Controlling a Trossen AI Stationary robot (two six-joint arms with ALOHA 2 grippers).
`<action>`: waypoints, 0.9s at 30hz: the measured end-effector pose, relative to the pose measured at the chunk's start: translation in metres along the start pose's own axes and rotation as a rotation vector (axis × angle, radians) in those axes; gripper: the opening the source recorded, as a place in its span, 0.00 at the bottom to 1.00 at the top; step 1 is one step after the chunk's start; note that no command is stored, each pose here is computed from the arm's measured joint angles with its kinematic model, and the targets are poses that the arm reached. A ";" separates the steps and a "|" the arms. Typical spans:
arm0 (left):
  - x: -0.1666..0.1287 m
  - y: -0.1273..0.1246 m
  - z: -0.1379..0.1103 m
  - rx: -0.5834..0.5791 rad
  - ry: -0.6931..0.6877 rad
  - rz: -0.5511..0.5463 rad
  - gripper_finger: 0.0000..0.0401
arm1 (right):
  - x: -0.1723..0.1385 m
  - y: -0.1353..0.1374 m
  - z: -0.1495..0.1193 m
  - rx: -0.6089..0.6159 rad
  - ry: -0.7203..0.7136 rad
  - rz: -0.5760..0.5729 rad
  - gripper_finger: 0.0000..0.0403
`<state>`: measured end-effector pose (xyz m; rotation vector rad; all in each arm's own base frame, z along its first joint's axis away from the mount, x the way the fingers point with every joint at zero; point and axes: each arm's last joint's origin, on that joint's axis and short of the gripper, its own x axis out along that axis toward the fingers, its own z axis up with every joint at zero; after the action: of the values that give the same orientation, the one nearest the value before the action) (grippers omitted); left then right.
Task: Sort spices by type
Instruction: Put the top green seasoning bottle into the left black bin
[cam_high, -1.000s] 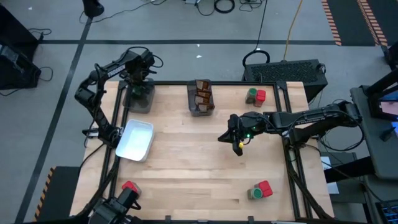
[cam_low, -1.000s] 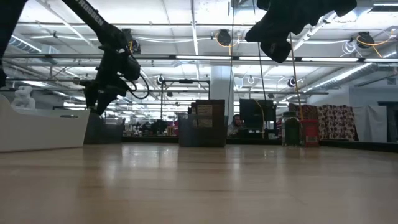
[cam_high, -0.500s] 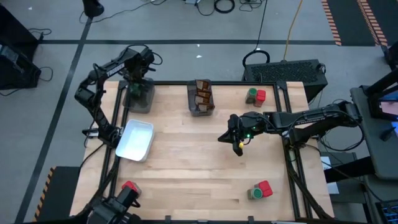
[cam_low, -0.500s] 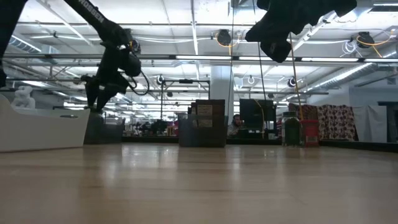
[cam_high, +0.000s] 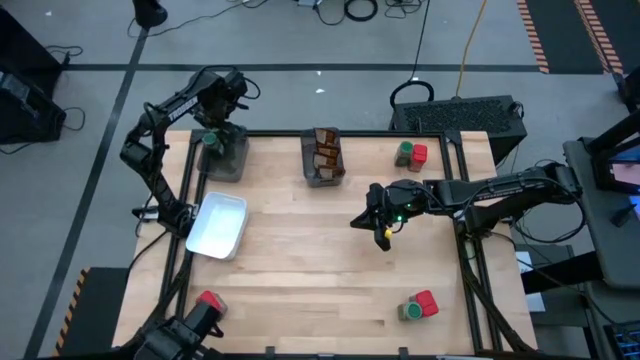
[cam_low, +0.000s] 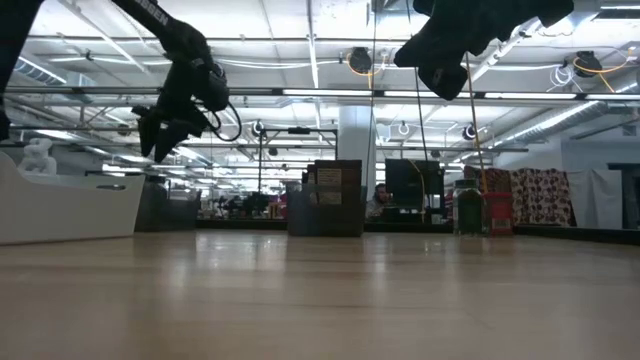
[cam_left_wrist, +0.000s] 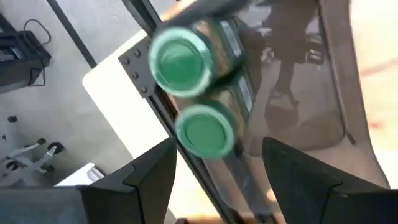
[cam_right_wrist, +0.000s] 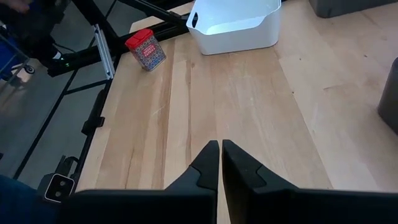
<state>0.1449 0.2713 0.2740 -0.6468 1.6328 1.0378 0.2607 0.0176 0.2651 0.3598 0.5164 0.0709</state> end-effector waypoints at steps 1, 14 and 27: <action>-0.002 -0.003 -0.002 0.020 0.006 -0.012 0.60 | 0.000 0.000 0.000 0.000 -0.002 -0.003 0.00; -0.080 -0.091 -0.062 0.380 -0.278 -0.342 0.60 | 0.000 0.000 0.001 -0.005 -0.011 -0.003 0.00; -0.139 -0.177 -0.168 0.778 -0.469 -0.685 0.60 | 0.000 0.000 0.001 -0.008 -0.013 -0.004 0.00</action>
<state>0.2524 0.0275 0.3636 -0.3387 1.1242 0.0094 0.2612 0.0171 0.2659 0.3515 0.5044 0.0664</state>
